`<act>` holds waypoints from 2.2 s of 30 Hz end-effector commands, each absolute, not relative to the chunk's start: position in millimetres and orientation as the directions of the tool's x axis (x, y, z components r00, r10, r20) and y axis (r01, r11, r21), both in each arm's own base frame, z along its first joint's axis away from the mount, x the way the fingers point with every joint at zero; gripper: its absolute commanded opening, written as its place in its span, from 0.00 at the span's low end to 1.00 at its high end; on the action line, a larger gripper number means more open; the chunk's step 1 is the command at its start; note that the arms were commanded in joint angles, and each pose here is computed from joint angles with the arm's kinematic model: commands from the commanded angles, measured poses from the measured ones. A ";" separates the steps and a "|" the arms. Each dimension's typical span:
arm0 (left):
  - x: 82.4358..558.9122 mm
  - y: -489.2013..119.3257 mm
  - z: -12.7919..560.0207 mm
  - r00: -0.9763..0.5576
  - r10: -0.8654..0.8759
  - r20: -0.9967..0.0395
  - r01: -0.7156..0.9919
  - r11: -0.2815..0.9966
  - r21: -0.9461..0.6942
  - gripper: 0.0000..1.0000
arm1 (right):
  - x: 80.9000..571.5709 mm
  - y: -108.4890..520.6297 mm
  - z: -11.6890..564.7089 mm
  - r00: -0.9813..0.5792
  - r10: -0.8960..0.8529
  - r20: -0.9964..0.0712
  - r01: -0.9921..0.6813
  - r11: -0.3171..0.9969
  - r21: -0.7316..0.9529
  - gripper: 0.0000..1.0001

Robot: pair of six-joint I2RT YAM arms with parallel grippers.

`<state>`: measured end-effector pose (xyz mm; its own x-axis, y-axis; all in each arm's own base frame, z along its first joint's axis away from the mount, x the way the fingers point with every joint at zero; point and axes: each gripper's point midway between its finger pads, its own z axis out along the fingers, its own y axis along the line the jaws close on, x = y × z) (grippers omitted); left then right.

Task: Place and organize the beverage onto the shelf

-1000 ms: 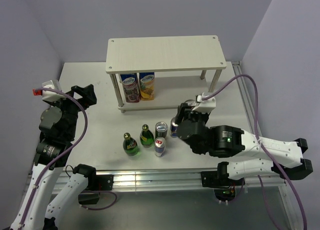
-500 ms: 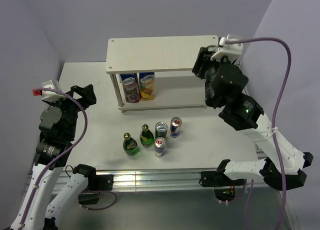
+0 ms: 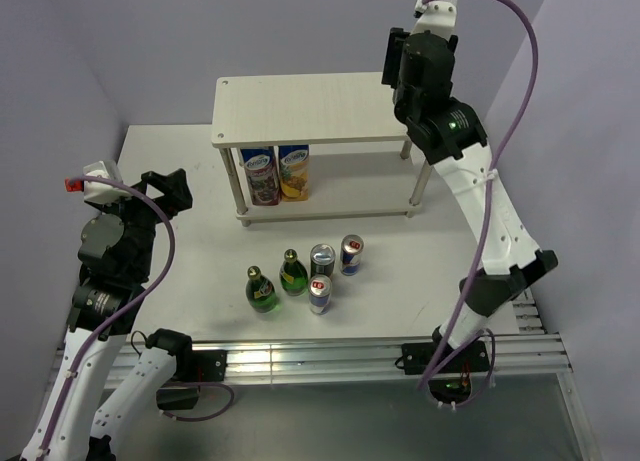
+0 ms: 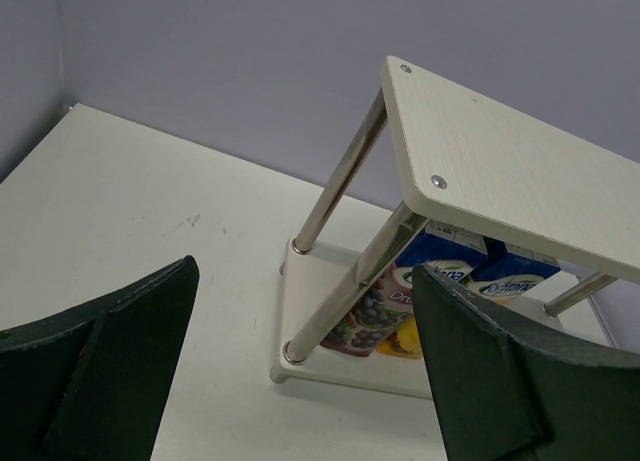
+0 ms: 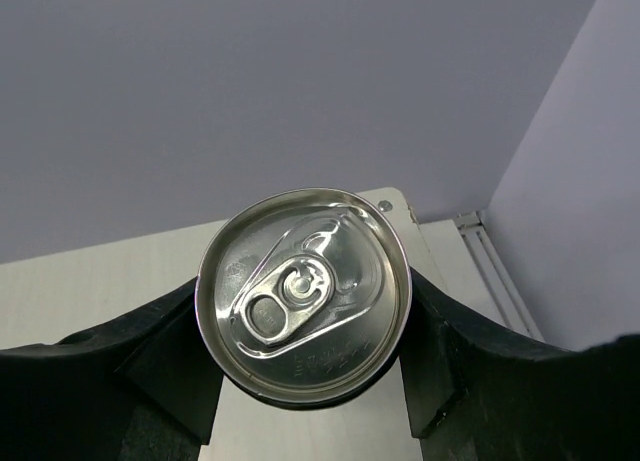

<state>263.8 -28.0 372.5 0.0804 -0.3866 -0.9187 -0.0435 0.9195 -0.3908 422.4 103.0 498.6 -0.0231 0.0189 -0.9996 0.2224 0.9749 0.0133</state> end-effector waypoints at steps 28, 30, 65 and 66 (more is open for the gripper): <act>265.9 -20.4 376.0 0.103 -0.381 -0.919 -0.069 0.919 -0.389 0.93 | 443.1 69.6 473.4 -0.041 0.127 -0.991 0.288 0.951 0.110 1.00; 265.9 -20.7 376.0 0.103 -0.381 -0.919 -0.067 0.919 -0.389 0.93 | 439.2 70.1 475.3 -0.035 0.135 -0.990 0.279 0.953 0.120 1.00; 266.7 -16.9 376.3 0.107 -0.382 -0.918 -0.080 0.917 -0.391 0.93 | 236.6 243.6 291.1 -0.363 0.206 -0.909 -0.367 0.865 0.342 1.00; 266.2 -16.3 375.6 0.106 -0.381 -0.918 -0.084 0.917 -0.390 0.93 | 230.7 248.0 272.8 -0.394 0.177 -0.902 -0.373 0.866 0.333 1.00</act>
